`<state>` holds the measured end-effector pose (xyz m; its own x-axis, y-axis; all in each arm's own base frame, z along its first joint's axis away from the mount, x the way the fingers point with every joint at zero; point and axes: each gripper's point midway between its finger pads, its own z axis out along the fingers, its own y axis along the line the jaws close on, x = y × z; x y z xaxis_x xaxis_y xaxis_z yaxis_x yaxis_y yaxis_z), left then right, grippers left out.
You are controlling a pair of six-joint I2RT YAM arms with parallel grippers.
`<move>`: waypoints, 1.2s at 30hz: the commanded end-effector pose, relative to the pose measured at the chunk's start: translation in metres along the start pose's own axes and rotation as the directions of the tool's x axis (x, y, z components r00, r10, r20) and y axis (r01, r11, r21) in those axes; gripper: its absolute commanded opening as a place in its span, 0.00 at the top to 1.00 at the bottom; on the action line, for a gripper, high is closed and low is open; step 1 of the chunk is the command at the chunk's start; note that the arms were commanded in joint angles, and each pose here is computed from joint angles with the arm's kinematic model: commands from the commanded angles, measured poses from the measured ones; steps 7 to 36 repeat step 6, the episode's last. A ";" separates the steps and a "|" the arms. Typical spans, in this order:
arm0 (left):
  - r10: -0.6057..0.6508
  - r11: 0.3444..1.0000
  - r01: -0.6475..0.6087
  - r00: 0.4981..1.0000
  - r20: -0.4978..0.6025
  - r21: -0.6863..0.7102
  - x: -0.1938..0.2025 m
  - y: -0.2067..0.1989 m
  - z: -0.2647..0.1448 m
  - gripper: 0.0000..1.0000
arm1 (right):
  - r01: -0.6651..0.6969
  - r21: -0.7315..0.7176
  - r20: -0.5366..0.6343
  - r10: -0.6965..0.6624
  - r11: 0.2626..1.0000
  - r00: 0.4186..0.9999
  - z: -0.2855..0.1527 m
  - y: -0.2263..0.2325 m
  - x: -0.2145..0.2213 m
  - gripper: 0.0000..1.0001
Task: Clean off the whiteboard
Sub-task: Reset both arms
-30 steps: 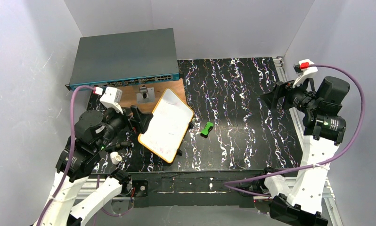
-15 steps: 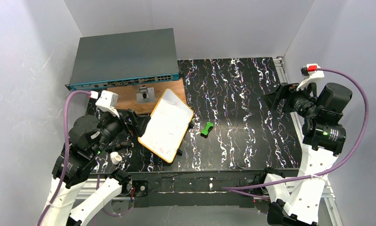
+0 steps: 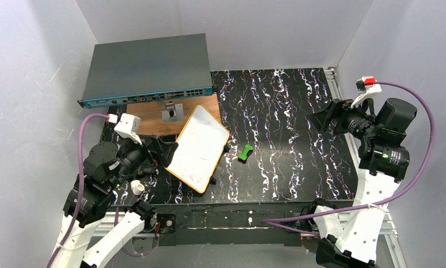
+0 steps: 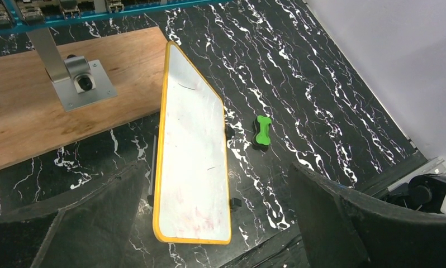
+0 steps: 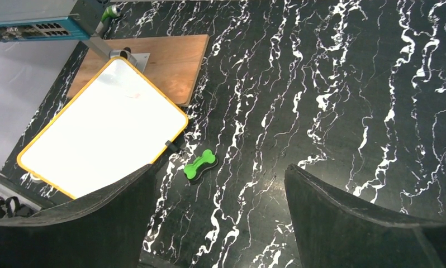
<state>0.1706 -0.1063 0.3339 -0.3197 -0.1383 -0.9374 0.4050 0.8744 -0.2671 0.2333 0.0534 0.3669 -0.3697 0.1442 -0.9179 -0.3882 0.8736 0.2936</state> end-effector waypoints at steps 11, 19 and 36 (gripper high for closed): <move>0.001 1.000 -0.001 1.000 -0.008 -0.022 0.007 0.006 0.006 0.02 | -0.026 -0.089 0.021 0.028 0.996 0.999 0.005 0.009 -0.001 0.11; 0.001 1.000 -0.001 1.000 -0.008 -0.022 0.007 0.006 0.006 0.02 | -0.026 -0.089 0.021 0.028 0.996 0.999 0.005 0.009 -0.001 0.11; 0.001 1.000 -0.001 1.000 -0.008 -0.022 0.007 0.006 0.006 0.02 | -0.026 -0.089 0.021 0.028 0.996 0.999 0.005 0.009 -0.001 0.11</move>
